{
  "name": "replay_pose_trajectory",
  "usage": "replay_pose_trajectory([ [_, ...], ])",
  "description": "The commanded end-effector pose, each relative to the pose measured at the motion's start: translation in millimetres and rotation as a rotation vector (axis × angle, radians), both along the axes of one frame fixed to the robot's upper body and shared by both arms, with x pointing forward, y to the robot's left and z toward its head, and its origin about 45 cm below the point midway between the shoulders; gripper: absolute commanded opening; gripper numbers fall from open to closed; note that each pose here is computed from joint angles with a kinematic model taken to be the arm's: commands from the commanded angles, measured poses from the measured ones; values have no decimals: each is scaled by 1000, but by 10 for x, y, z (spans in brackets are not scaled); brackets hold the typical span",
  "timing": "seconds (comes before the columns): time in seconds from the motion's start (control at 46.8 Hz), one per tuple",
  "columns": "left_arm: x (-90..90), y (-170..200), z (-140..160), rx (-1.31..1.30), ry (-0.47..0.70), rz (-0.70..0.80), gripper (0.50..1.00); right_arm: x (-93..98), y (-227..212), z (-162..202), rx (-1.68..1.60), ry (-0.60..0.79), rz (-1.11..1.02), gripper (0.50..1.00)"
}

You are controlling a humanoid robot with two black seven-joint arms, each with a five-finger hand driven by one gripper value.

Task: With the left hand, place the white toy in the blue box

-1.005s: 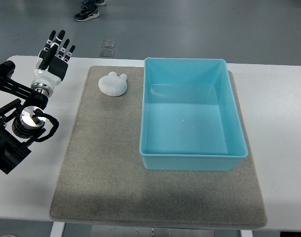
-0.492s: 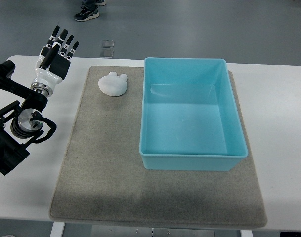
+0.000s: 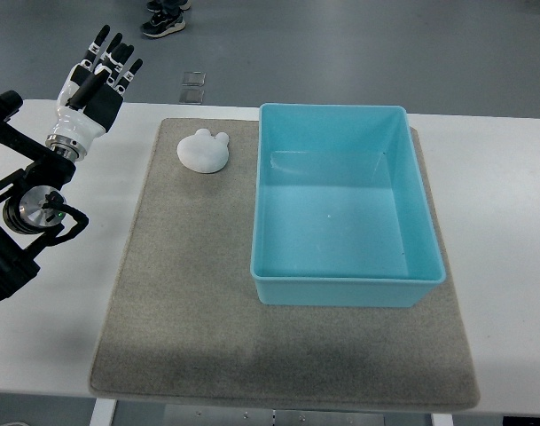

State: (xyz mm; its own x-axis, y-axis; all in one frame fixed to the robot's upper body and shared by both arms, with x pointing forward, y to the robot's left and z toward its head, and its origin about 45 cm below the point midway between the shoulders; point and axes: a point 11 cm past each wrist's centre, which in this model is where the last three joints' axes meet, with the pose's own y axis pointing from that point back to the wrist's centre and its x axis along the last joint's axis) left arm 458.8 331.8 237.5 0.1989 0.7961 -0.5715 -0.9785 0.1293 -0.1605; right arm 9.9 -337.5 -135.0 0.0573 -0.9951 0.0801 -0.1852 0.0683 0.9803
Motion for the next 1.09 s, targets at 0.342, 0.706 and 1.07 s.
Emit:
replay_pose_trajectory([
  [0.342,-38,-174,17,838,-101,-219,988,0,0,0,0,0,0,936],
  [0.706,14,-127,263,1349,-255,-203,994,0,0,0,0,0,0,936],
  [1.07,-29,-219,188,1615,-348,-259,984,0,0,0,0,0,0,936],
])
